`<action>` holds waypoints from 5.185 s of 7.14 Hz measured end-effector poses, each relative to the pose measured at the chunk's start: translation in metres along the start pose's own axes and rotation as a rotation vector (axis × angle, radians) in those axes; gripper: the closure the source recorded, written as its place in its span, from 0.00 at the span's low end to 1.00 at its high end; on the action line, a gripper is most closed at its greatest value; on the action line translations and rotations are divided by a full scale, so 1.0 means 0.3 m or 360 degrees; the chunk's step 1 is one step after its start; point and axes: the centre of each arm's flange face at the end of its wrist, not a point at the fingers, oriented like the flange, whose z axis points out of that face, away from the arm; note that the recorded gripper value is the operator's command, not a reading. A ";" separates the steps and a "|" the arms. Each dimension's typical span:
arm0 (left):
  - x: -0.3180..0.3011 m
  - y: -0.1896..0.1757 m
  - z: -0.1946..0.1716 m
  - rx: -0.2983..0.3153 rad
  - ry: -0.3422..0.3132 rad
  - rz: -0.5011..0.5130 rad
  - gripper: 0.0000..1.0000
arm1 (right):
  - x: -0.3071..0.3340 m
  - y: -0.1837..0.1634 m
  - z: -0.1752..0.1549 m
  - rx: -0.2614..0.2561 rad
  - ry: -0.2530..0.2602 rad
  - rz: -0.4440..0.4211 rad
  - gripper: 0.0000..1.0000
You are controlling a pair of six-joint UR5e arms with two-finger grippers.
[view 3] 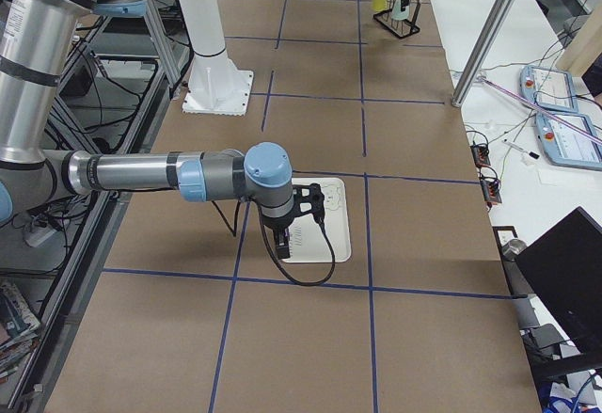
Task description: Left arm grabs green cup and hands to right arm on tray
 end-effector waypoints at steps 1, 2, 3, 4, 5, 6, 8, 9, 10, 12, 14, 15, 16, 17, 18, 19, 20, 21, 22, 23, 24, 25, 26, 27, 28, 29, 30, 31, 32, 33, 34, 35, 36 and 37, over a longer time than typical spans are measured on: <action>-0.009 0.032 -0.068 0.0033 0.0028 0.0020 0.98 | -0.001 0.000 0.000 0.0000 -0.0008 0.0000 0.00; -0.002 0.067 -0.138 0.0049 0.0044 0.0031 0.98 | -0.002 0.000 0.000 0.0001 -0.0011 -0.0001 0.00; 0.023 0.104 -0.227 0.0057 0.0053 0.0037 0.98 | -0.003 0.000 0.000 0.0002 -0.0013 -0.0001 0.00; 0.061 0.148 -0.327 0.0061 0.0070 0.0043 0.98 | -0.009 -0.004 -0.003 0.0011 -0.0025 -0.0008 0.00; 0.095 0.209 -0.408 0.0048 0.0125 0.0028 0.98 | -0.029 -0.014 -0.008 0.0041 -0.0075 -0.0037 0.00; 0.125 0.287 -0.461 0.0012 0.0214 -0.0027 0.96 | -0.067 -0.030 -0.015 0.0083 -0.0179 -0.0067 0.00; 0.279 0.499 -0.527 -0.0087 0.0380 -0.0152 0.94 | -0.225 -0.146 -0.010 0.0098 -0.0379 -0.0068 0.00; 0.368 0.608 -0.548 -0.0135 0.0460 -0.0196 0.94 | -0.347 -0.236 0.003 0.0075 -0.0438 -0.0031 0.00; 0.454 0.714 -0.550 -0.0181 0.0561 -0.0228 0.94 | -0.481 -0.321 0.013 0.0050 -0.0490 0.0016 0.00; 0.549 0.875 -0.544 -0.0246 0.0866 -0.0315 0.94 | -0.800 -0.478 0.027 0.0015 -0.0571 0.0153 0.00; 0.572 0.978 -0.588 -0.0345 0.1234 -0.0456 0.94 | -1.158 -0.536 0.046 0.0012 -0.0704 0.0275 0.01; 0.577 1.019 -0.623 -0.0413 0.1392 -0.0509 0.94 | -1.288 -0.509 0.047 0.0035 -0.0836 0.0331 0.01; 0.581 1.057 -0.650 -0.0485 0.1529 -0.0537 0.94 | -1.365 -0.470 0.025 0.0060 -0.1007 0.0387 0.01; 0.581 1.083 -0.666 -0.0536 0.1655 -0.0558 0.95 | -1.406 -0.430 -0.012 0.0076 -0.1192 0.0456 0.01; 0.582 1.108 -0.662 -0.0578 0.1780 -0.0585 0.95 | -1.433 -0.391 -0.046 0.0086 -0.1384 0.0527 0.01; 0.595 1.158 -0.643 -0.0629 0.1938 -0.0605 0.95 | -1.464 -0.346 -0.066 0.0090 -0.1605 0.0596 0.02; 0.616 1.222 -0.626 -0.0675 0.2086 -0.0621 0.95 | -1.504 -0.299 -0.069 0.0091 -0.1817 0.0637 0.02; 0.633 1.276 -0.621 -0.0714 0.2190 -0.0633 0.96 | -1.551 -0.251 -0.066 0.0081 -0.2008 0.0630 0.02; 0.640 1.320 -0.620 -0.0776 0.2256 -0.0640 0.96 | -1.600 -0.226 -0.071 0.0063 -0.2142 0.0595 0.02; 0.646 1.376 -0.618 -0.0874 0.2317 -0.0637 0.96 | -1.648 -0.225 -0.083 0.0049 -0.2222 0.0556 0.02; 0.646 1.427 -0.620 -0.0973 0.2381 -0.0627 0.96 | -1.678 -0.228 -0.096 0.0043 -0.2265 0.0527 0.02; 0.638 1.461 -0.623 -0.1064 0.2439 -0.0628 0.96 | -1.695 -0.230 -0.103 0.0043 -0.2286 0.0506 0.02; 0.632 1.478 -0.620 -0.1117 0.2474 -0.0627 0.96 | -1.707 -0.227 -0.102 0.0048 -0.2293 0.0483 0.02; 0.632 1.486 -0.617 -0.1142 0.2489 -0.0626 0.95 | -1.718 -0.221 -0.097 0.0057 -0.2295 0.0457 0.03; 0.642 1.504 -0.617 -0.1165 0.2501 -0.0635 0.95 | -1.727 -0.217 -0.094 0.0069 -0.2298 0.0434 0.03; 0.658 1.533 -0.614 -0.1188 0.2514 -0.0660 0.95 | -1.744 -0.216 -0.099 0.0071 -0.2310 0.0418 0.03; 0.671 1.557 -0.611 -0.1203 0.2524 -0.0686 0.95 | -1.767 -0.217 -0.108 0.0063 -0.2326 0.0406 0.03; 0.678 1.570 -0.610 -0.1210 0.2528 -0.0698 0.95 | -1.783 -0.218 -0.110 0.0060 -0.2336 0.0405 0.03; 0.682 1.575 -0.610 -0.1212 0.2530 -0.0702 0.95 | -1.791 -0.221 -0.104 0.0065 -0.2339 0.0416 0.03; 0.688 1.576 -0.615 -0.1214 0.2535 -0.0702 0.94 | -1.797 -0.224 -0.094 0.0072 -0.2337 0.0429 0.03; 0.698 1.577 -0.622 -0.1211 0.2546 -0.0711 0.94 | -1.804 -0.224 -0.088 0.0073 -0.2338 0.0433 0.03; 0.707 1.580 -0.624 -0.1206 0.2557 -0.0734 0.94 | -1.814 -0.222 -0.087 0.0072 -0.2346 0.0436 0.04; 0.714 1.586 -0.623 -0.1200 0.2564 -0.0758 0.92 | -1.826 -0.220 -0.088 0.0073 -0.2357 0.0440 0.10; 0.721 1.590 -0.619 -0.1195 0.2566 -0.0775 0.92 | -1.834 -0.219 -0.087 0.0074 -0.2365 0.0444 0.20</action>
